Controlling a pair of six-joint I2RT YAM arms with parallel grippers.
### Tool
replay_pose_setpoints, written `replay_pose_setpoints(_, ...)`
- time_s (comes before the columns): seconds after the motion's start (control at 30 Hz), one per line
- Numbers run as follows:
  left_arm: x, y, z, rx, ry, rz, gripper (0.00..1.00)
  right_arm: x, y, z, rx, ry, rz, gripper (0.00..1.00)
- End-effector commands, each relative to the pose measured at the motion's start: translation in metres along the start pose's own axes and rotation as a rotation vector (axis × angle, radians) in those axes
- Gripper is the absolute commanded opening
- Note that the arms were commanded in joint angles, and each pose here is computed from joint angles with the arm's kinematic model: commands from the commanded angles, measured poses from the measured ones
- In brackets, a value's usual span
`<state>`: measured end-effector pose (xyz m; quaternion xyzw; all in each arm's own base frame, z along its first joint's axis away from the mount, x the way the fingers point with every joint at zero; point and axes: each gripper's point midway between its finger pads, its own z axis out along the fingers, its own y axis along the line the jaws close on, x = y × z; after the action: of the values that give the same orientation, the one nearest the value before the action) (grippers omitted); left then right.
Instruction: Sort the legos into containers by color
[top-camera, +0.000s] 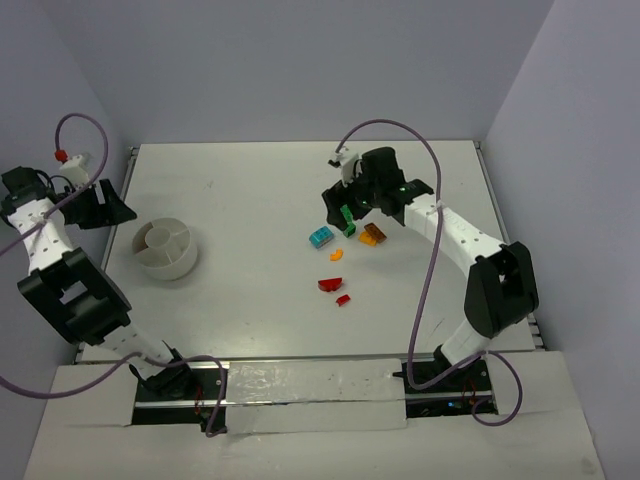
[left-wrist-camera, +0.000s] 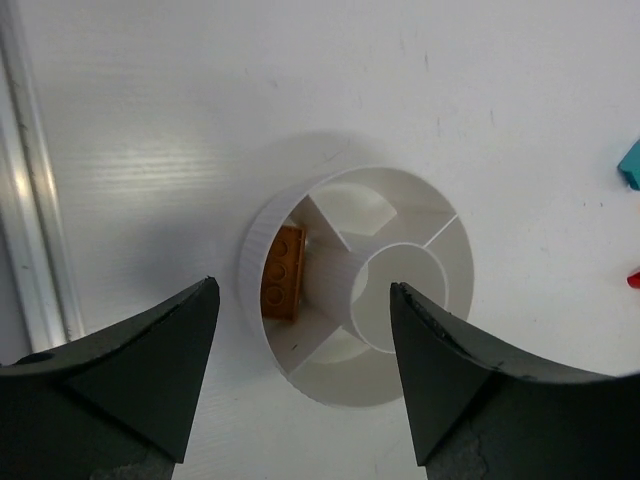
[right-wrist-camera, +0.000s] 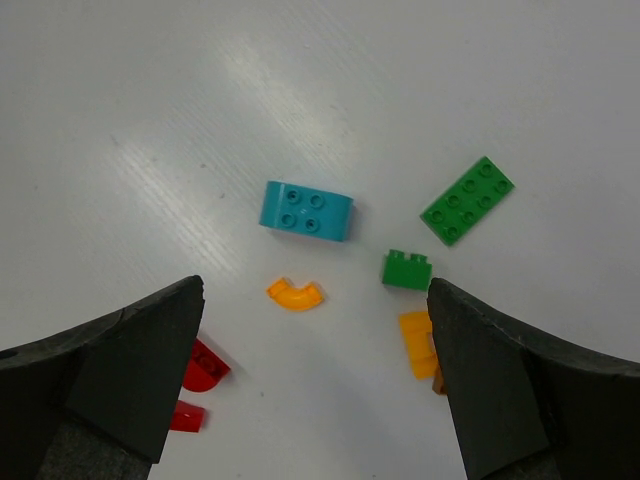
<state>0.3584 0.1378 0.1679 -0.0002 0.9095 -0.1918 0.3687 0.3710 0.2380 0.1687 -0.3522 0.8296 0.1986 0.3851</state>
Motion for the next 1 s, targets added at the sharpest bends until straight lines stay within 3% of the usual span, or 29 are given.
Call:
replay_pose_setpoints(0.0,-0.064,-0.043,-0.049,-0.065,-0.164,0.208,0.8,0.032,-0.047,-0.008,0.121,0.082,0.016,0.98)
replay_pose_setpoints(0.27,-0.061,-0.096,-0.034,-0.03,-0.153,0.323,0.83,0.108,-0.107,0.013,0.172,0.348,0.046,0.94)
replay_pose_setpoints(0.97,-0.059,-0.114,-0.021,-0.017,-0.156,0.347,0.82,0.146,-0.114,0.038,0.008,0.445,0.242,0.65)
